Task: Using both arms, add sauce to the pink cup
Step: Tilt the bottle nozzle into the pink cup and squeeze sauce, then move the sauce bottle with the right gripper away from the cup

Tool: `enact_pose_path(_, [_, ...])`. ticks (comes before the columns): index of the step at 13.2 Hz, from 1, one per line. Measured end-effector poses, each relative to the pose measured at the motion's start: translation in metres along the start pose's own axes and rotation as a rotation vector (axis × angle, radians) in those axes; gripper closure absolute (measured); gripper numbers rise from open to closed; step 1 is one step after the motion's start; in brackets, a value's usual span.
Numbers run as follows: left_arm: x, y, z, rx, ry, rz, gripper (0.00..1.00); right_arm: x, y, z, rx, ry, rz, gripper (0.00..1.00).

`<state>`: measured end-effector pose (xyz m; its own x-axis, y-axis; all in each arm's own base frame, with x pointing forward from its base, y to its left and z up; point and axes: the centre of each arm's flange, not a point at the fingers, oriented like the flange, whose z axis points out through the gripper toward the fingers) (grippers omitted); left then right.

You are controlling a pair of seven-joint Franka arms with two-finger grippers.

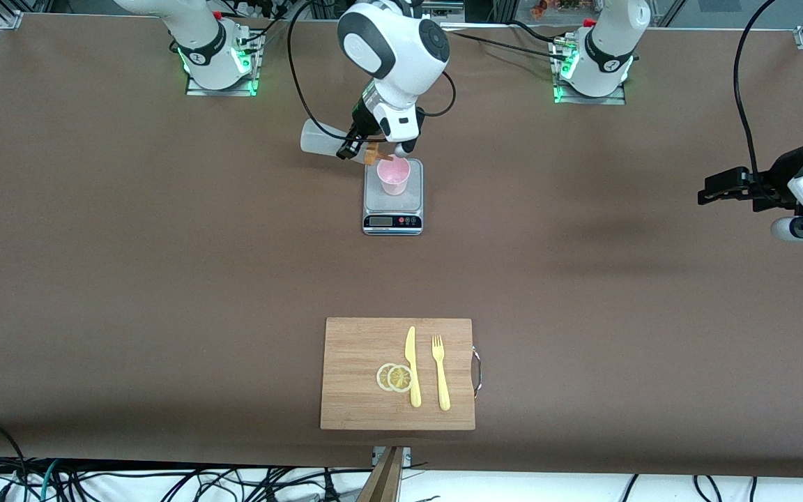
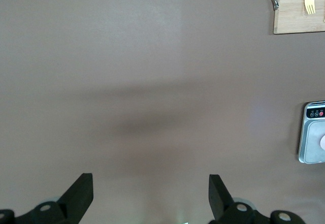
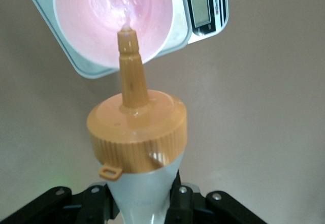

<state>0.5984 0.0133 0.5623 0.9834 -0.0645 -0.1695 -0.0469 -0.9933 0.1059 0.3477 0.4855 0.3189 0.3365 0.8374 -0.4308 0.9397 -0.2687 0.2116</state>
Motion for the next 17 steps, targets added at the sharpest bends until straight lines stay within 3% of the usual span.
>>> enact_pose_path(5, [0.0, 0.0, 0.0, 0.0, 0.0, -0.001, 0.0, -0.017, 0.017, 0.036, 0.034, 0.146, 0.023, 0.66])
enact_pose_path(8, [0.0, -0.001, 0.0, 0.0, 0.0, -0.001, 0.0, -0.04, 0.055, 0.037, 0.145, 0.214, -0.02, 0.66])
enact_pose_path(14, [0.0, -0.001, 0.0, 0.0, 0.0, -0.001, 0.0, -0.102, 0.151, 0.053, 0.345, 0.412, -0.118, 0.66])
enact_pose_path(17, [0.0, -0.001, 0.0, 0.0, -0.001, -0.001, 0.0, -0.133, 0.189, 0.074, 0.418, 0.499, -0.147, 0.66])
